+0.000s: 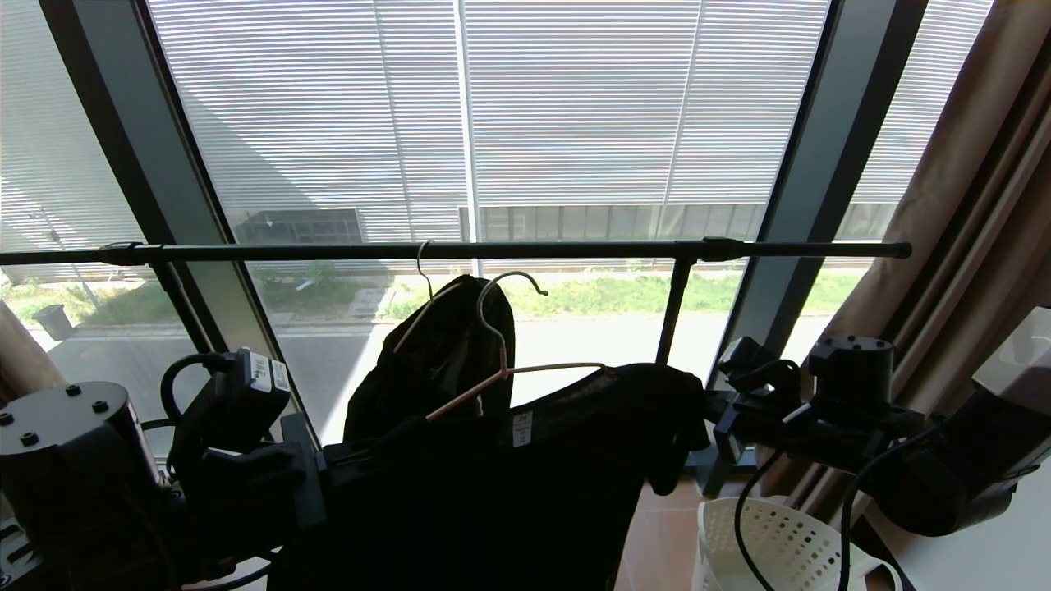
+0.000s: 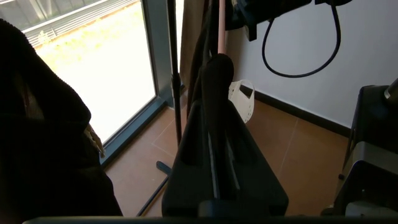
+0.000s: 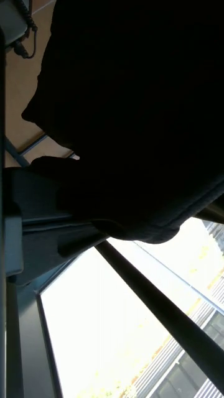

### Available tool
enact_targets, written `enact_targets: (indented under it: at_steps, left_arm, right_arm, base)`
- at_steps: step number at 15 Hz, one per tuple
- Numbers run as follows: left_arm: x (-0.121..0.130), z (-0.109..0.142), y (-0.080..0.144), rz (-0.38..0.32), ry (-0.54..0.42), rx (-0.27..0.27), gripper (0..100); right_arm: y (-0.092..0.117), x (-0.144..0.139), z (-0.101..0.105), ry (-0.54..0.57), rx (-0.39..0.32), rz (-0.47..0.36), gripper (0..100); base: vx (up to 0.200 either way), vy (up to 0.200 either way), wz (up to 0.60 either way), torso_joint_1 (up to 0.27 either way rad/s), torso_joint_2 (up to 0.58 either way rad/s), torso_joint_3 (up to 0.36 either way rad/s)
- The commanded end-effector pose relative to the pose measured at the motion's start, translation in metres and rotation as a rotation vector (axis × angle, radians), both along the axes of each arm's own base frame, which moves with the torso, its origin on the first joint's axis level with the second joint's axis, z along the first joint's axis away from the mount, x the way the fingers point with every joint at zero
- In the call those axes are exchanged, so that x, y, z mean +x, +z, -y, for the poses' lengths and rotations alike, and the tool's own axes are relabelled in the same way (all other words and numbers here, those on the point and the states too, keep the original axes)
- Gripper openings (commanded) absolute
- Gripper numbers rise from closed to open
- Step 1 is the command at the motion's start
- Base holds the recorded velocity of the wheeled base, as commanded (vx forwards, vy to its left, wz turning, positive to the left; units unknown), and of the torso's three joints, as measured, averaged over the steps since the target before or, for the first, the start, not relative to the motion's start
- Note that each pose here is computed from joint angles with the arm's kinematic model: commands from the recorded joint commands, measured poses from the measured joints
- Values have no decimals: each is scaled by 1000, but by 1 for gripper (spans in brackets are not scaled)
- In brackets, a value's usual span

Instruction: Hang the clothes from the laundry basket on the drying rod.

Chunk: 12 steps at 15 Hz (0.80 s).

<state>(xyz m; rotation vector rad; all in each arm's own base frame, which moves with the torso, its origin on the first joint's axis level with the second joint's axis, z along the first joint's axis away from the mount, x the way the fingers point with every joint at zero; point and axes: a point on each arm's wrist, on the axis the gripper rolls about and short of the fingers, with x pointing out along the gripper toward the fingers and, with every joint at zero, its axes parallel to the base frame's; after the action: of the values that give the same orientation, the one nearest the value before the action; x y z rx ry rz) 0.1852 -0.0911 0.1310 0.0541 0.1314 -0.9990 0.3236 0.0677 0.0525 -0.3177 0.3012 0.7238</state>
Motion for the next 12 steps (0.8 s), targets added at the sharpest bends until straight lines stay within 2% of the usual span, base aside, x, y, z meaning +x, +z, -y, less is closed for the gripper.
enact_targets:
  at_steps: [1,7,8,11,12]
  left_arm:
    - [0,0,0,0,0,0,0]
    - [0,0,0,0,0,0,0]
    - [0,0,0,0,0,0,0]
    - [0,0,0,-1,0,0,0]
    - [0,0,0,-1,0,0,0]
  right_arm:
    - [-3,3,1,-4,-1,-7,0]
    - [-1,-5,0,4,-2,-7,0]
    - [0,-6,0,6,-2,-6,100]
    - [6,-10,-3,17,3,8,100]
    - [16,-17,-8,43,9,30,100]
  base:
    - [0,0,0,0,0,0]
    - [0,0,0,0,0,0]
    - [0,0,0,0,0,0]
    - [0,0,0,0,0,0]
    - [0,0,0,0,0,0]
